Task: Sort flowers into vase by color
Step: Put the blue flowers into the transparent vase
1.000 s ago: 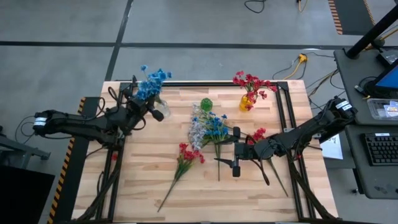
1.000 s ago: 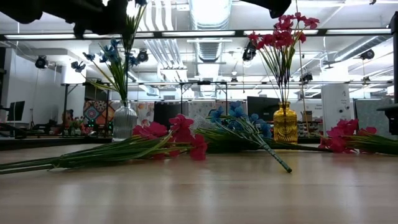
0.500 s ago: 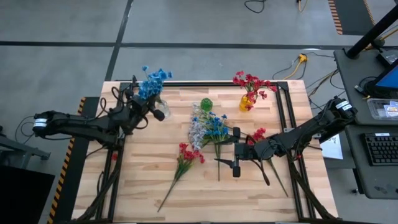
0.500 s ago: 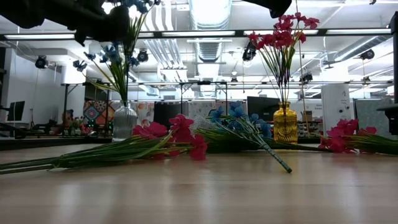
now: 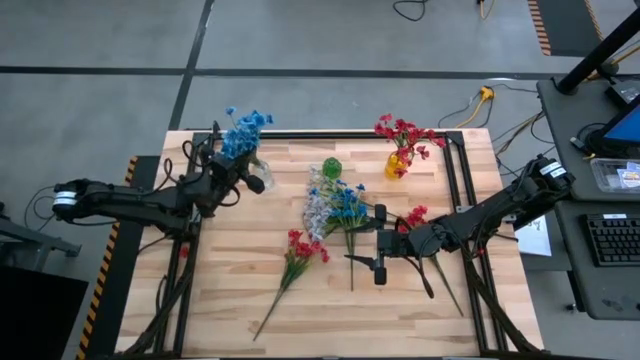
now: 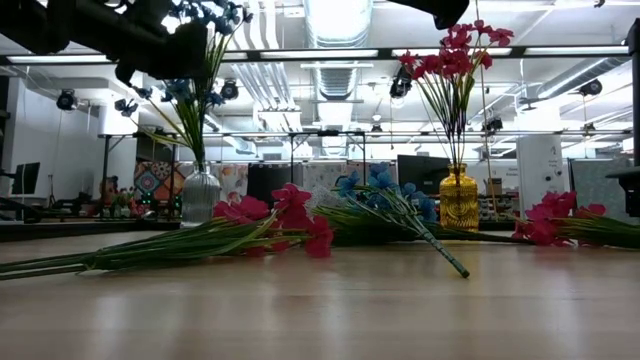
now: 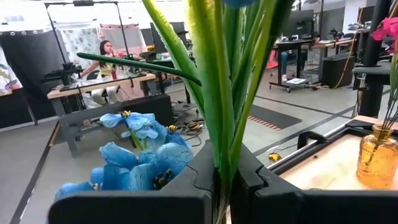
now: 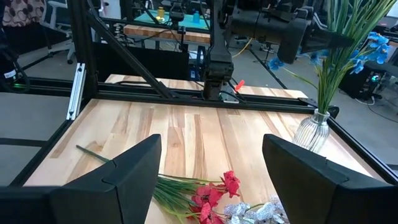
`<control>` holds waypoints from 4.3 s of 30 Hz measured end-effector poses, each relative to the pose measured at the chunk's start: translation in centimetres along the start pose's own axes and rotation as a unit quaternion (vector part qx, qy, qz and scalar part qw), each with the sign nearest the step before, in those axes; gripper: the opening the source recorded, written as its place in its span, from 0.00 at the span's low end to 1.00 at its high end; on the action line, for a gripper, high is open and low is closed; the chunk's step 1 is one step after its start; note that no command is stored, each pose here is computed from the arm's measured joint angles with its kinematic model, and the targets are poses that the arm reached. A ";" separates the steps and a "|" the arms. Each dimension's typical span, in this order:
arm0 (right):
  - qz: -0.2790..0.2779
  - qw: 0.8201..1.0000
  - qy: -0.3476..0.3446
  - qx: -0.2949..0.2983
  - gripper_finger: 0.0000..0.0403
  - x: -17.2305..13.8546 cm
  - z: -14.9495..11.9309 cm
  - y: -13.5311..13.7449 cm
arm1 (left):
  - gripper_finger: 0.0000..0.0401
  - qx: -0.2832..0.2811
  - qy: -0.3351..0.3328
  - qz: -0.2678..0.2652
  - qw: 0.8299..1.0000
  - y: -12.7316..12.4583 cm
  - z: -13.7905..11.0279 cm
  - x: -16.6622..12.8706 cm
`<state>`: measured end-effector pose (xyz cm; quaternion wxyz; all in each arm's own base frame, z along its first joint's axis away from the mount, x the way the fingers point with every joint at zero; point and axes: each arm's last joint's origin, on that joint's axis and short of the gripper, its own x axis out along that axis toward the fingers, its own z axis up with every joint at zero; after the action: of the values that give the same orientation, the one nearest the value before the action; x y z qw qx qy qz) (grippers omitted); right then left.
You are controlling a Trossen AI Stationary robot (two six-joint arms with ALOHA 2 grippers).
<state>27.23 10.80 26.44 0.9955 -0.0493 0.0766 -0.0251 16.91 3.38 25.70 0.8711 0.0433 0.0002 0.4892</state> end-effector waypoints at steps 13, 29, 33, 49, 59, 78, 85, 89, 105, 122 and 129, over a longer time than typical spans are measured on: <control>0.000 1.000 0.002 0.003 0.68 0.0 0.0 0.0 | 0.00 -0.009 0.015 0.000 1.000 0.0 -0.4 0.0; 0.000 1.000 0.002 0.003 0.67 0.0 0.0 0.0 | 0.00 -0.002 0.046 -0.001 0.999 -0.1 -1.3 0.0; 0.001 1.000 0.002 0.003 0.66 0.0 0.0 0.0 | 0.00 -0.005 0.051 -0.001 0.999 -0.1 -1.5 0.0; 0.001 1.000 0.002 0.003 0.68 0.0 0.0 0.0 | 0.00 -0.014 0.069 0.011 0.997 0.3 -2.8 0.0; 0.001 1.000 0.002 0.003 0.68 0.0 0.0 0.0 | 0.00 -0.023 0.079 0.012 0.997 0.4 -4.0 -0.2; 0.001 1.000 0.002 0.003 0.68 0.0 0.0 0.0 | 0.26 -0.025 0.086 -0.006 0.996 0.3 -4.2 -0.2; 0.001 1.000 0.003 0.002 0.68 0.0 -0.1 0.0 | 0.48 -0.023 0.095 -0.016 0.995 0.1 -4.5 -0.5; 0.001 1.000 0.007 0.001 0.68 0.0 -0.1 0.0 | 0.56 -0.031 0.095 -0.022 0.995 -0.1 -4.5 -0.7; 0.001 1.000 0.012 0.007 0.68 0.0 -0.3 0.0 | 0.62 -0.022 0.137 -0.065 0.988 -0.5 -3.7 -0.9; 0.001 1.000 0.012 0.006 0.68 0.0 -0.3 0.0 | 0.62 -0.012 0.257 -0.107 0.960 0.1 0.6 -1.4; 0.001 1.000 0.012 0.007 0.68 0.0 -0.3 0.0 | 0.62 -0.057 0.330 -0.104 0.937 1.1 2.5 -2.1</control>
<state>27.19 10.79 26.19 0.9948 -0.0424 0.0888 -0.0253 14.95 1.99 28.15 0.8691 -0.1705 0.2642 0.3818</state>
